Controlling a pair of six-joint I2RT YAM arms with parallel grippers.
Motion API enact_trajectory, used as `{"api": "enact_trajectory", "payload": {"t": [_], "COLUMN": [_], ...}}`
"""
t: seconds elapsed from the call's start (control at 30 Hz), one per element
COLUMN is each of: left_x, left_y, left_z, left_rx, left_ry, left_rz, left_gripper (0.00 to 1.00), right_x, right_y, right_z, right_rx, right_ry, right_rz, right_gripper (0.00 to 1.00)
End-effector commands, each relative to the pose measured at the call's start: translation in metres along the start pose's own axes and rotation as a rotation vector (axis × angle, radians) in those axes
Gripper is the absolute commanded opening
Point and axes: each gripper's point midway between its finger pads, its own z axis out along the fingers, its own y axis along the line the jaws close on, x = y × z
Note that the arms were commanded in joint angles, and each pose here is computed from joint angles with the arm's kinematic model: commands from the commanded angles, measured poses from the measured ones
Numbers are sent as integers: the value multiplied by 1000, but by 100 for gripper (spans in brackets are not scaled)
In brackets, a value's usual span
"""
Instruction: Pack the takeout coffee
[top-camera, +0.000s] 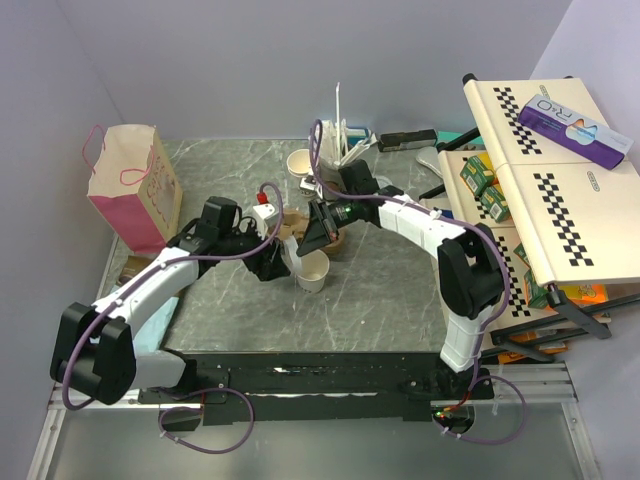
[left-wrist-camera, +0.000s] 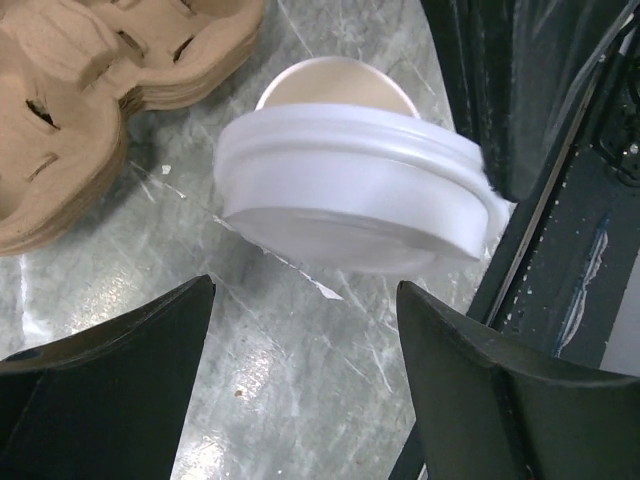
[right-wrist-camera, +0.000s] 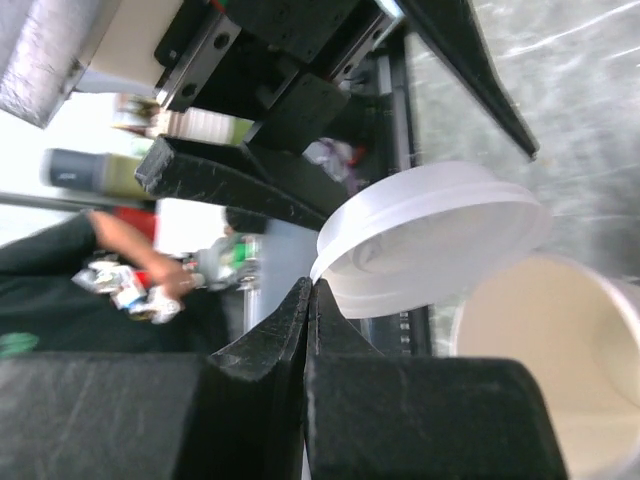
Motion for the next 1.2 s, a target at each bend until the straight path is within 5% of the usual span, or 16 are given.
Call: {"api": "enact_trajectory", "payload": {"t": [0.0,1.17], "left_x": [-32,-59], "left_y": [-13,-7], "left_z": [-12,23], "left_rx": [40,100], "left_ry": [-68,-105], "left_rz": [79,51], "left_gripper": [80,80], "right_x": [-6,16], "right_y": [31,-25], "right_z": [-11,-34], "right_rx": [-174,-163], "right_ry": [3,-39], "right_rz": [-40,237], "right_gripper": [0,0]}}
